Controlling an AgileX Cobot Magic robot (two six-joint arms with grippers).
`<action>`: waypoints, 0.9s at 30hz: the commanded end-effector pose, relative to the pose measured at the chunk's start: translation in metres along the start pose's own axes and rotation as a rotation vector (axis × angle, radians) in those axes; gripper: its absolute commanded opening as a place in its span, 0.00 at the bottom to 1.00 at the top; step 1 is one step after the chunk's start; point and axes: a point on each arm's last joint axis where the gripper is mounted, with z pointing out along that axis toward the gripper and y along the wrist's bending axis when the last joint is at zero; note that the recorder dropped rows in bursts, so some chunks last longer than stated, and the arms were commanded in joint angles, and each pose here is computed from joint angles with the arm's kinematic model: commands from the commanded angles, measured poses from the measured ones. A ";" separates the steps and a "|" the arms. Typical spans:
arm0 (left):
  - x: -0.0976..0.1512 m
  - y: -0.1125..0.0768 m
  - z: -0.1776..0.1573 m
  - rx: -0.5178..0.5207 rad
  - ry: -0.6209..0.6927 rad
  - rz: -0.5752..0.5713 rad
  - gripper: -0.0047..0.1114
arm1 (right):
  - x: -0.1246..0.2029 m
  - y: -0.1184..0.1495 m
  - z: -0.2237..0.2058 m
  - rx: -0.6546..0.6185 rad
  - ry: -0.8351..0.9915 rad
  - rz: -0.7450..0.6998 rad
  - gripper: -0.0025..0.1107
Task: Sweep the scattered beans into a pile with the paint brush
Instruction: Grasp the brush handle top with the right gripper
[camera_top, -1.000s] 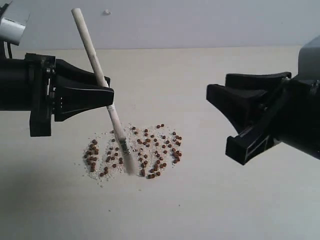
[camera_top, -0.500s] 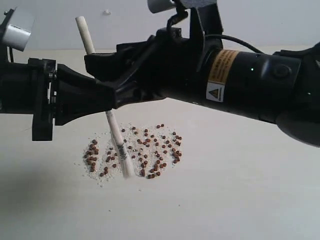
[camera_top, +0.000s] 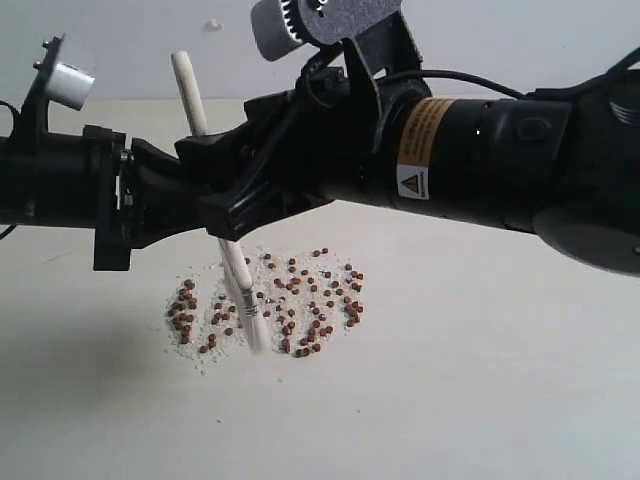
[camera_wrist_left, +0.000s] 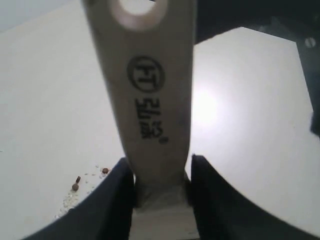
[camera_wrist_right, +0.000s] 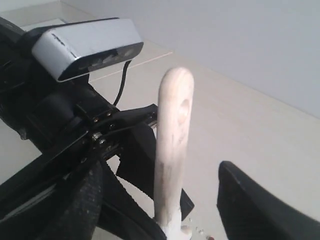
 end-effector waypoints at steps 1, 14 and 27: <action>0.001 0.008 0.006 0.011 -0.002 -0.009 0.04 | 0.000 -0.004 0.005 0.031 0.036 -0.006 0.57; 0.005 0.015 0.009 -0.027 0.003 -0.044 0.04 | 0.008 -0.013 0.020 0.090 0.054 0.083 0.57; 0.004 0.012 0.009 -0.002 -0.014 -0.048 0.04 | 0.008 -0.015 0.035 0.079 -0.014 0.080 0.57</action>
